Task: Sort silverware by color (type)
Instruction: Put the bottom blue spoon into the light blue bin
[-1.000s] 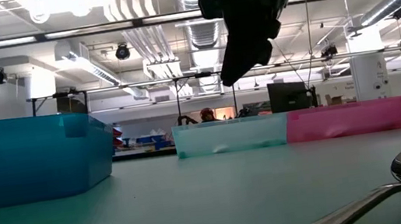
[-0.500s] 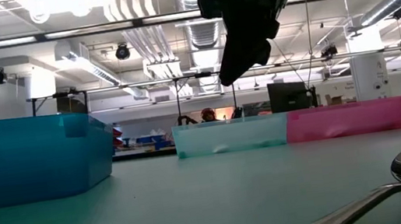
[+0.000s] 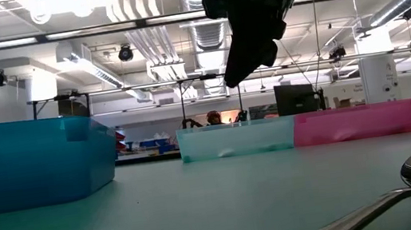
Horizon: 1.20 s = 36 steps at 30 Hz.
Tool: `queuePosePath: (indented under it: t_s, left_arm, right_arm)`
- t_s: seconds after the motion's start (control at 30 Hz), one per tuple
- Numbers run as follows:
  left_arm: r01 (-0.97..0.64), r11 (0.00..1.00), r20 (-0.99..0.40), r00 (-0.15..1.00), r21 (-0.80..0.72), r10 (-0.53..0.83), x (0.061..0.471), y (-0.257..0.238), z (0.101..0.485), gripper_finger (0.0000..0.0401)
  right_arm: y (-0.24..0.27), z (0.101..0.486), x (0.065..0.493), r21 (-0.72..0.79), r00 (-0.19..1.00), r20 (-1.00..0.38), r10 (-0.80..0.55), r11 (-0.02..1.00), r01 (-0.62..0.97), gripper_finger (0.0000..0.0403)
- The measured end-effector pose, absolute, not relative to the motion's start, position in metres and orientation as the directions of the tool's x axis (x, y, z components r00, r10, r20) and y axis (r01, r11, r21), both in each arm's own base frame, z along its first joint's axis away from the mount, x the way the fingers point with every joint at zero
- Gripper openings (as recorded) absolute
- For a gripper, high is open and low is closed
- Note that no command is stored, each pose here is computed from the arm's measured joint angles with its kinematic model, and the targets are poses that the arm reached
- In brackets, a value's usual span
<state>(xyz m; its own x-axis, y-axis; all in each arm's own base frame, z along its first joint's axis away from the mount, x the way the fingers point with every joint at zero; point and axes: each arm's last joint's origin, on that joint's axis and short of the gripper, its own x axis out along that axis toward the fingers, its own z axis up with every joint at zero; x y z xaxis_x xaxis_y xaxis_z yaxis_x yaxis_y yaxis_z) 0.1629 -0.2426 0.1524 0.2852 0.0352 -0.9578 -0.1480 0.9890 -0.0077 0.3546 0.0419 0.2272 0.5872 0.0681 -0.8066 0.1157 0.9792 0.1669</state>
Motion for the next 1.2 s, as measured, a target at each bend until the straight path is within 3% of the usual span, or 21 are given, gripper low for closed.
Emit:
queuePosePath:
  t_s: [0.37, 0.67, 1.2]
  left_arm:
    - [-0.167, 0.985, -0.964, 0.253, 0.037, 0.079, 0.165, -0.244, 0.14, 0.0123]
    - [-0.114, 0.993, -0.971, 0.241, -0.034, -0.005, 0.168, -0.256, 0.153, 0.0123]
    - [-0.079, 0.996, -0.971, 0.24, -0.04, -0.02, 0.164, -0.262, 0.16, 0.0123]
  right_arm:
    - [0.042, 0.227, 0.355, 0.167, 0.588, -0.806, 0.068, 0.979, 0.115, 0.0086]
    - [0.042, 0.227, 0.355, 0.167, 0.589, -0.805, 0.068, 0.979, 0.115, 0.0073]
    - [0.042, 0.228, 0.355, 0.169, 0.596, -0.8, 0.069, 0.979, 0.114, 0.0086]
